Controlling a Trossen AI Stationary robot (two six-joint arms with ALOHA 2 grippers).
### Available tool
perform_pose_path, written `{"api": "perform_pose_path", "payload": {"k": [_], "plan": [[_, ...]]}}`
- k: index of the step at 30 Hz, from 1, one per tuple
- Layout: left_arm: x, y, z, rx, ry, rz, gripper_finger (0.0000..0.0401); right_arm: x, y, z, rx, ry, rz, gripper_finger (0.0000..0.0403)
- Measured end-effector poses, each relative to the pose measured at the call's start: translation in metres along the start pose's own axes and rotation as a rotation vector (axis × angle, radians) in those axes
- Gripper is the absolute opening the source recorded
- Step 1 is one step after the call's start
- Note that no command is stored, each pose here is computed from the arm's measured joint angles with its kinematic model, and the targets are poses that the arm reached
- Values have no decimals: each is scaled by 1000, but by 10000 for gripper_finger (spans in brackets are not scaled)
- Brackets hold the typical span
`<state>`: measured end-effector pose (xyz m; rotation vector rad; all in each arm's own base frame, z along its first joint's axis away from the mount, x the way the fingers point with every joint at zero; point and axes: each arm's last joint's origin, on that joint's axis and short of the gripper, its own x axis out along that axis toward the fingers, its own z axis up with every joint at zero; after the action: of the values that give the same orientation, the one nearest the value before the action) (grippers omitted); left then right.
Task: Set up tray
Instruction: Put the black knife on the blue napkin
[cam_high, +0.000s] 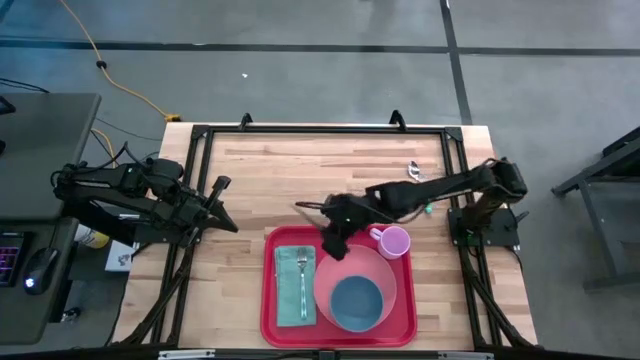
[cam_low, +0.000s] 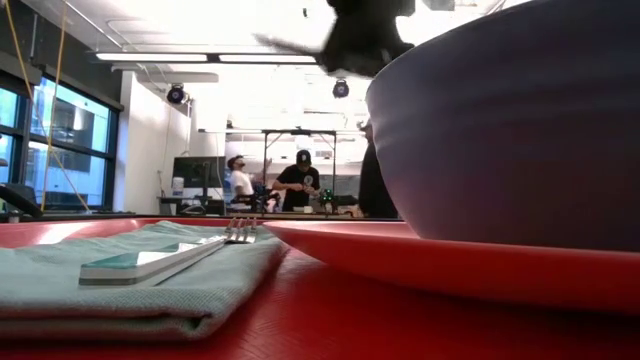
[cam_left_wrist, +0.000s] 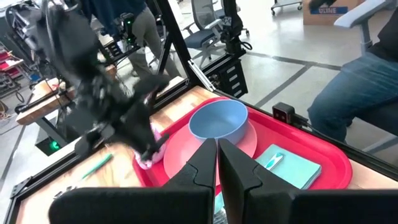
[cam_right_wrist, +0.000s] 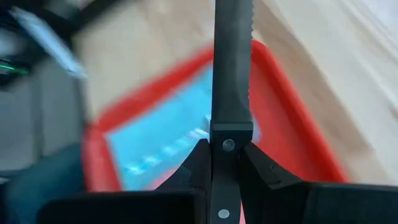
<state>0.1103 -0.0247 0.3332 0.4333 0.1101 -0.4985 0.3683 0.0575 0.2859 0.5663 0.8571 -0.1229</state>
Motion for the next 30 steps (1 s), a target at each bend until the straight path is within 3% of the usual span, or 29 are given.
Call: {"api": "perform_pose_path", "payload": {"k": [5, 13, 19, 30], "plan": [[0, 0, 0, -4, 0, 0, 46, -9, 36, -6, -40, -112, 150, 29], [0, 1, 1, -25, -13, 6, 46, -36, 100, -11, -114, -283, 180, 29], [0, 2, 4, -38, -40, 18, 46, -46, 136, -7, -190, -377, 96, 29], [0, 3, 6, -91, -60, 24, 46, 1, 160, 7, -282, -248, -198, 29]]}}
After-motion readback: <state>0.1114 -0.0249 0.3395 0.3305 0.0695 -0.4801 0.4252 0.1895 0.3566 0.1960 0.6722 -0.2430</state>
